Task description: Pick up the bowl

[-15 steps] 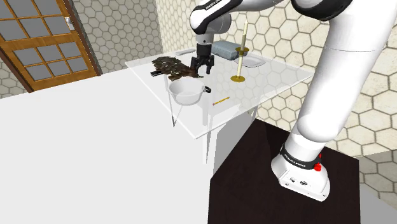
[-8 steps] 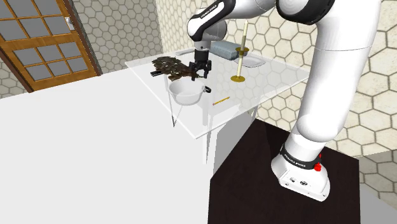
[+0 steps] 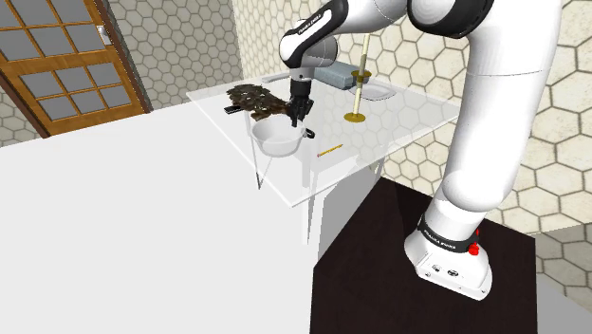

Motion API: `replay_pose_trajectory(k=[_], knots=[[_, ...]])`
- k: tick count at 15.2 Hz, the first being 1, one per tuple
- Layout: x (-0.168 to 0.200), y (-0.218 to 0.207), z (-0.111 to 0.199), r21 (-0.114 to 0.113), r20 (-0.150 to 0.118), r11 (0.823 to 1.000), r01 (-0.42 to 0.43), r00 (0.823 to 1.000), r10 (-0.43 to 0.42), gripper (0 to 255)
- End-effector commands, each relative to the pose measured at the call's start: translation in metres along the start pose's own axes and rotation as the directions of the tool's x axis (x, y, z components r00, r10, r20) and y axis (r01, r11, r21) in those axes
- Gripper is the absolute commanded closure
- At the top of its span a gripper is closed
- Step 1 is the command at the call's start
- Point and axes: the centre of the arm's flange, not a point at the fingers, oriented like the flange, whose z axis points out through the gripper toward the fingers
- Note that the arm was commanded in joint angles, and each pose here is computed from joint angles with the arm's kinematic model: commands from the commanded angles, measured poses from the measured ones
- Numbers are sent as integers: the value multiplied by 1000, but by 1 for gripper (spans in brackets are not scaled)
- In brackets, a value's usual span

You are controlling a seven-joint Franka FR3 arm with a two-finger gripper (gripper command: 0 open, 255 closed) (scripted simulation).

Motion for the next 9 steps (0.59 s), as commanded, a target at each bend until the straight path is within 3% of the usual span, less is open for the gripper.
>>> replay_pose_trajectory(k=[1, 6, 9], knots=[[0, 0, 1, 0, 0, 1000, 0, 1000, 0, 255], [0, 0, 0, 0, 0, 1000, 0, 1000, 0, 255], [-1, -3, -15, 0, 0, 1000, 0, 1000, 0, 255]])
